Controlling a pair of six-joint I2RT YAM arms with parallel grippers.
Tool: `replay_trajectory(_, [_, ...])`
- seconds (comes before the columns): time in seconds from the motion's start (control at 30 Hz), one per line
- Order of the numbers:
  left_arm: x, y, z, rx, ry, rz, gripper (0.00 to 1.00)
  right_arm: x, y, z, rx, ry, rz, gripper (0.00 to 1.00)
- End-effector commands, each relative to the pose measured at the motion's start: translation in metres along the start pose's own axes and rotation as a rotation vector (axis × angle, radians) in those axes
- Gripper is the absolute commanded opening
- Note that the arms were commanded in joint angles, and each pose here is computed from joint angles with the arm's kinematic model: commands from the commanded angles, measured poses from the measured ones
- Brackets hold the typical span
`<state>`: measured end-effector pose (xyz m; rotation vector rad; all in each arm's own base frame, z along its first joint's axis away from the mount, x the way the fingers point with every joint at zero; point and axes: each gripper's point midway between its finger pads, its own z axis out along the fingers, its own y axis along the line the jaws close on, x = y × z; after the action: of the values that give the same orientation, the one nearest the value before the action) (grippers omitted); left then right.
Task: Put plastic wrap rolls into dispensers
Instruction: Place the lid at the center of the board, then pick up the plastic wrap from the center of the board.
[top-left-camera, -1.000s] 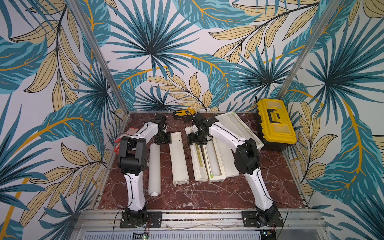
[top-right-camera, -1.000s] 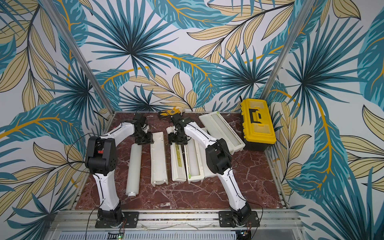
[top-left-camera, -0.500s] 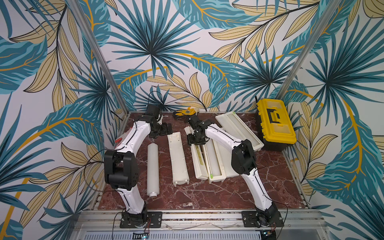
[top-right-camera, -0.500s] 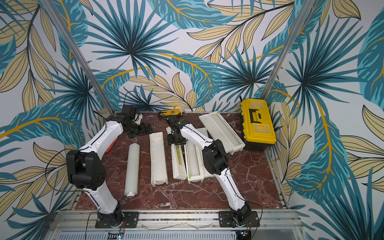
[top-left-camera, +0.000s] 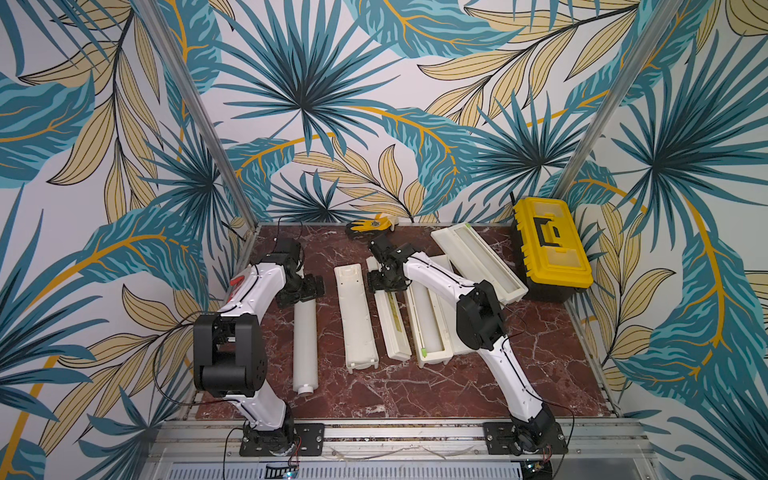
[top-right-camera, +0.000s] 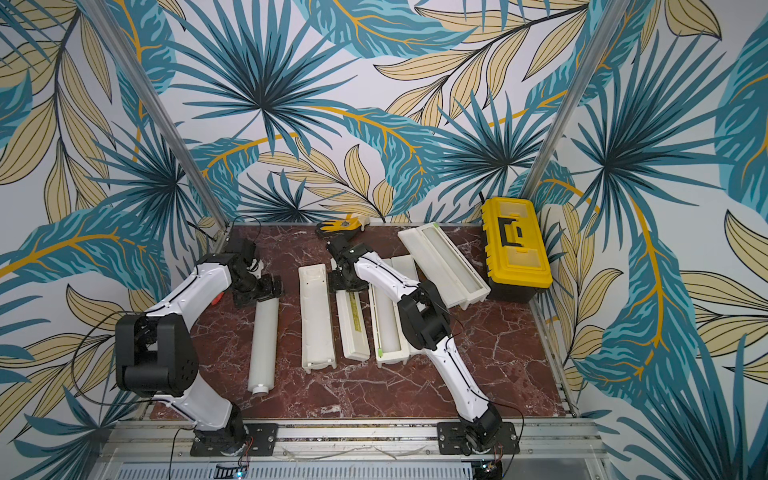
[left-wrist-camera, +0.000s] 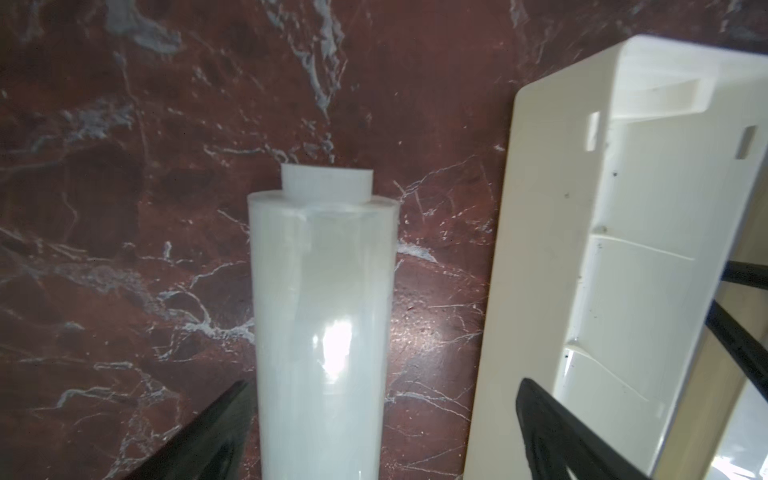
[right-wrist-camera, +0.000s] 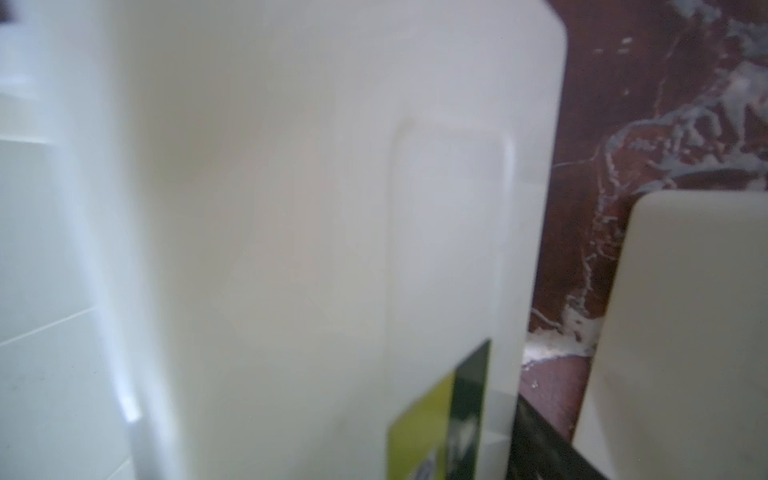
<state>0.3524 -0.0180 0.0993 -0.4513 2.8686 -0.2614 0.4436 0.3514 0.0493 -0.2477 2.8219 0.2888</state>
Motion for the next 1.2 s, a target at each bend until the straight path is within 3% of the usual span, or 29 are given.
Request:
replay_trajectory(0.0, [0.016,0.013,0.011,-0.028,0.05,-0.031,0.99,0.006,-0.019,0.012,0.076,0.029,0.011,0.92])
replay_trajectory(0.1, [0.023,0.016,0.016,-0.035,0.07,-0.038,1.0,0.005,-0.02,0.009,0.078,0.022,0.011,0.99])
replay_trajectory(0.37, [0.046,0.024,0.031,-0.054,0.142,-0.069,0.97,-0.003,-0.005,-0.011,0.031,-0.018,0.003,0.99])
replay_trajectory(0.83, [0.084,0.035,0.06,-0.193,0.231,-0.054,0.82,-0.019,0.011,-0.098,-0.078,-0.206,-0.046,0.99])
replay_trajectory(0.87, [0.086,0.037,0.063,-0.216,0.239,-0.045,0.8,-0.019,0.012,-0.101,-0.089,-0.21,-0.049,0.99])
replay_trajectory(1.0, [0.096,0.041,0.073,-0.252,0.276,-0.061,0.53,-0.013,0.014,-0.109,-0.116,-0.214,-0.064,0.99])
replay_trajectory(1.17, [0.091,0.023,0.047,-0.178,0.217,-0.113,0.33,-0.007,0.014,-0.125,-0.141,-0.235,-0.08,0.99])
